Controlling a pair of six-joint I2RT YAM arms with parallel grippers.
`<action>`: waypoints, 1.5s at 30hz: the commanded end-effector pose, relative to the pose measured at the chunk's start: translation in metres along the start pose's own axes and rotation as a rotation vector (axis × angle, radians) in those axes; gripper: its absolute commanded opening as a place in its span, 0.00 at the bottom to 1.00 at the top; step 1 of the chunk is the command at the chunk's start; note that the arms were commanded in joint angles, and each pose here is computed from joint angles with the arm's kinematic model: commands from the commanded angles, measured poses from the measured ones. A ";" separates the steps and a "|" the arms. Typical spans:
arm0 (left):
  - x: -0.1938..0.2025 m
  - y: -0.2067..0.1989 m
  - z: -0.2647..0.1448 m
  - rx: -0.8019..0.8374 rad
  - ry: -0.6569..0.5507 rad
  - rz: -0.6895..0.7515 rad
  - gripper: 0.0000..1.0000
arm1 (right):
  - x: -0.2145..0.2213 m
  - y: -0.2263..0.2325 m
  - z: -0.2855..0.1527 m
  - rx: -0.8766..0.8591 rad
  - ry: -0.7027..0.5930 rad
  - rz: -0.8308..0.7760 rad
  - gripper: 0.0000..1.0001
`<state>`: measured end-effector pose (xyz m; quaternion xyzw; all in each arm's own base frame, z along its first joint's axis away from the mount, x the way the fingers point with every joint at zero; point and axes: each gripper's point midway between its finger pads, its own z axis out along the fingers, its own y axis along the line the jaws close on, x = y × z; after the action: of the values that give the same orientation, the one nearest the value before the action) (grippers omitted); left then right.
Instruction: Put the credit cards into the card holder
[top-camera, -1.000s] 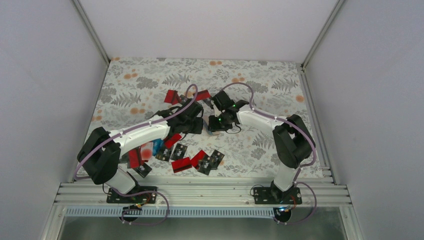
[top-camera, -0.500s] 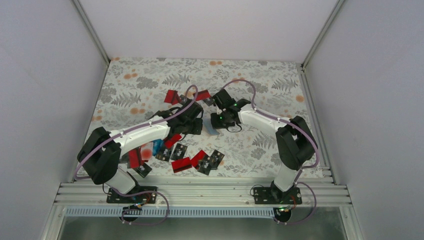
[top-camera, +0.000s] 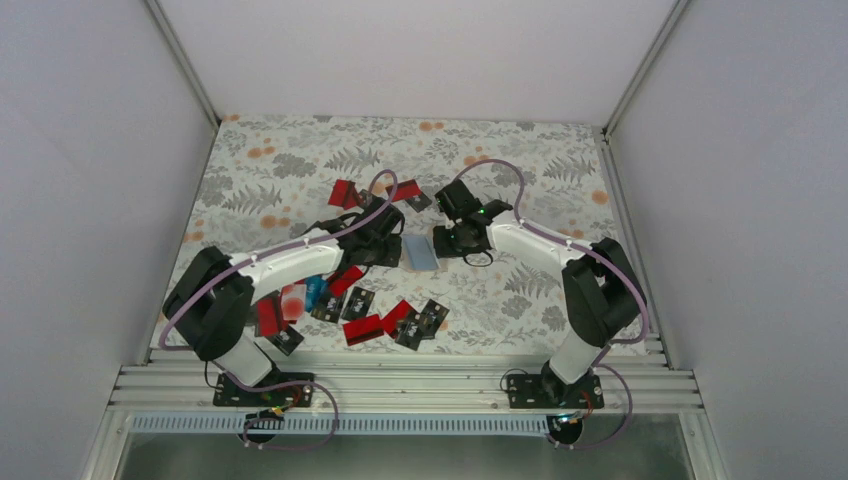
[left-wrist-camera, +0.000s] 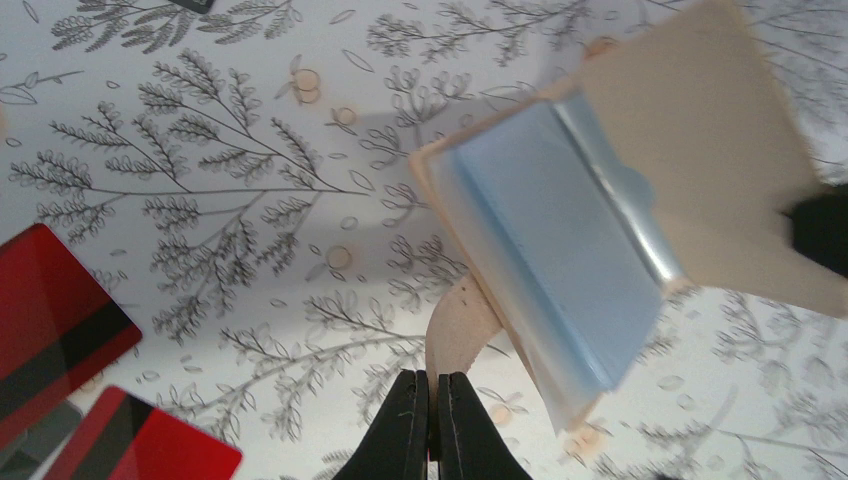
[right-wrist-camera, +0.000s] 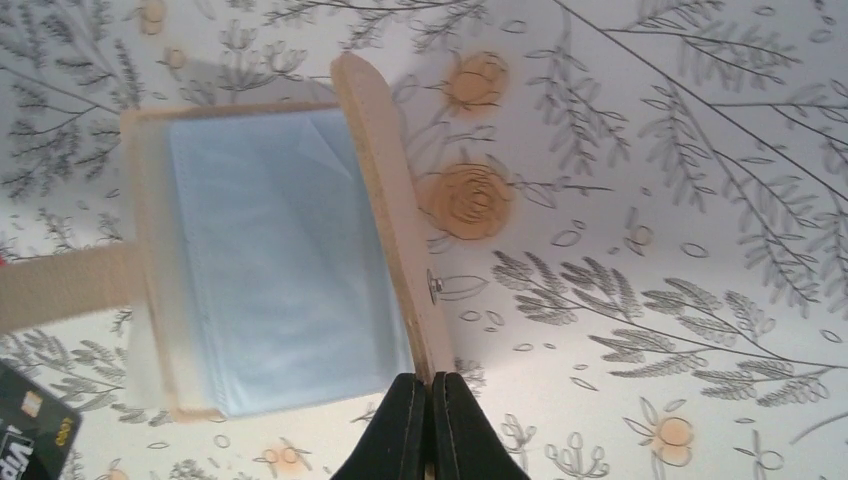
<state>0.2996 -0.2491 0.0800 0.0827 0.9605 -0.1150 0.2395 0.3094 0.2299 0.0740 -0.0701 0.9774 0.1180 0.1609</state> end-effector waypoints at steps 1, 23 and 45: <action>-0.010 0.010 0.020 -0.029 -0.011 0.041 0.02 | 0.007 -0.017 -0.003 -0.021 0.000 0.051 0.04; 0.003 0.045 0.046 -0.156 0.075 0.052 0.19 | 0.045 -0.036 0.032 -0.191 0.131 0.163 0.27; 0.011 0.016 -0.024 -0.192 0.038 0.155 0.63 | 0.017 -0.017 -0.014 -0.270 0.022 0.107 0.57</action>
<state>0.2990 -0.2279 0.0786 0.1284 0.9633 -0.0098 0.2356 0.2828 0.2004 0.0578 -0.0250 0.9652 0.2348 0.1124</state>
